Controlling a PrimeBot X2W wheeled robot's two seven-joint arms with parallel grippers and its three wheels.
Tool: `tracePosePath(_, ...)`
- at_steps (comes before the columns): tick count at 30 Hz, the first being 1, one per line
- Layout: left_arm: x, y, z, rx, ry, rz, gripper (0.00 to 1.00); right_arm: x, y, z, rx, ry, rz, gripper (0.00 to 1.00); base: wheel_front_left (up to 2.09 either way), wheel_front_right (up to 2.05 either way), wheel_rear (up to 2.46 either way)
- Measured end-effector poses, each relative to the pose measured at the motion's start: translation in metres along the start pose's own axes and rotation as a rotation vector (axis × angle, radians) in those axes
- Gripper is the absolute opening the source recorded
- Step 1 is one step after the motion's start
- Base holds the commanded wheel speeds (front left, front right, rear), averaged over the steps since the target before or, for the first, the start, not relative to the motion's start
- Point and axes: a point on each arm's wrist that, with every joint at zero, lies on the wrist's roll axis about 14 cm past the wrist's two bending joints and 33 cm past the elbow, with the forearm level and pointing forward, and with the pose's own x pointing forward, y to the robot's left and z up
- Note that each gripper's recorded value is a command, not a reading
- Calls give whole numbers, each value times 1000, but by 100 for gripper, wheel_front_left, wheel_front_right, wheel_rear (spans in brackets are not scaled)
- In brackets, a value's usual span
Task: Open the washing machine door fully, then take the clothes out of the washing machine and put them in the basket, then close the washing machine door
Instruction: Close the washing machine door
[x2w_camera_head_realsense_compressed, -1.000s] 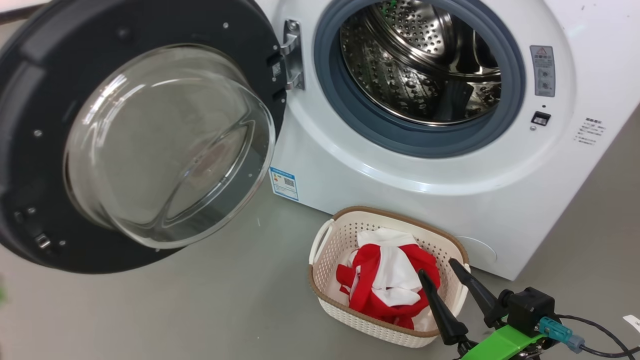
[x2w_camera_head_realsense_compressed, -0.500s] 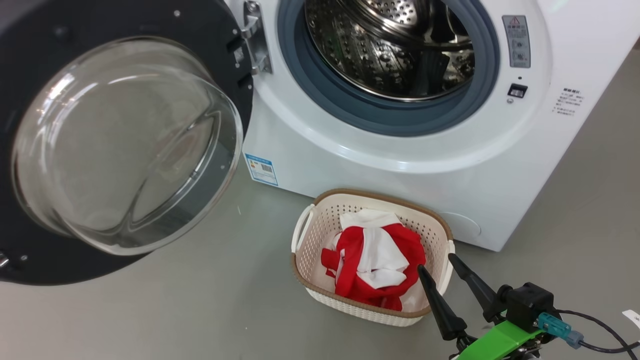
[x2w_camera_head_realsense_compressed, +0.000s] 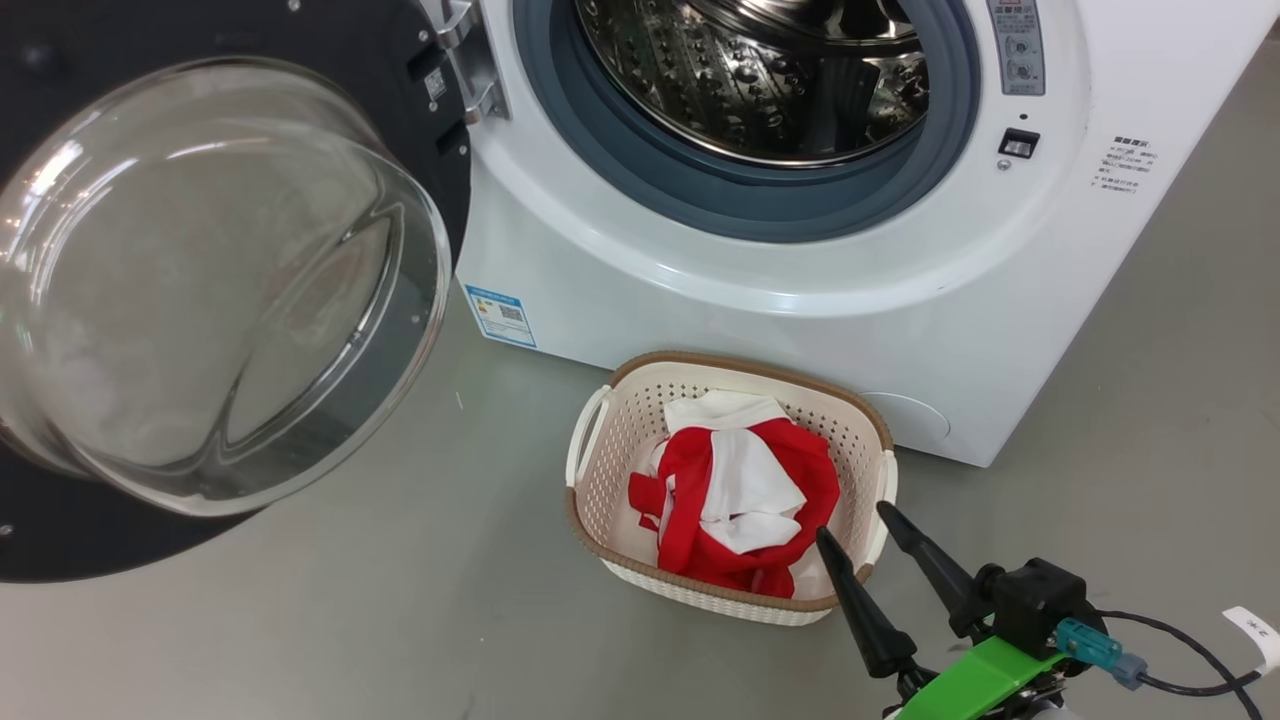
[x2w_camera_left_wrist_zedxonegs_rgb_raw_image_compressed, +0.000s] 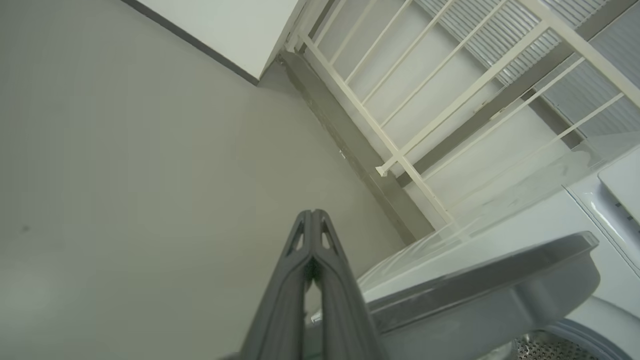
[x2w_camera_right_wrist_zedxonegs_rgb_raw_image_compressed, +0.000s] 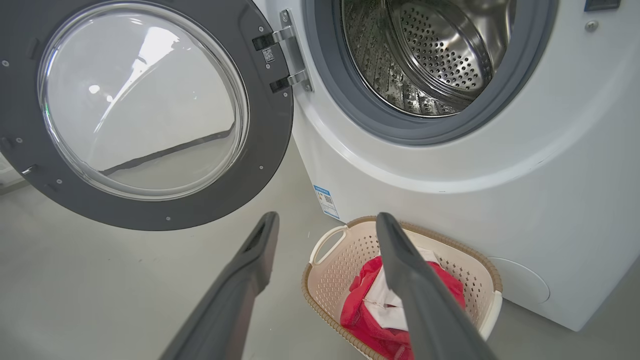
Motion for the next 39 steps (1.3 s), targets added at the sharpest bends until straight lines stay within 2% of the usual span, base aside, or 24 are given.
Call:
tracePosePath(5,0,9,-28,-37,155,24,0,-1,1,-2,3,5,2,100,0,0,0)
tracePosePath(12,-7,-1,-51,-64,312,-23,0,0,4,0,-1,1,8,100,0,0,0)
tracePosePath(17,-17,-7,-58,-29,413,-64,0,0,5,3,-6,-6,9,100,0,0,0)
tracePosePath(25,-43,-24,-68,48,518,-204,0,-1,6,9,-14,-22,9,100,0,0,0)
tracePosePath(32,-71,-50,-118,89,669,-371,0,-3,4,16,-19,-44,-6,100,0,0,0)
tracePosePath(39,-98,-78,-130,121,695,-527,0,-8,1,24,-24,-68,-25,100,0,0,0)
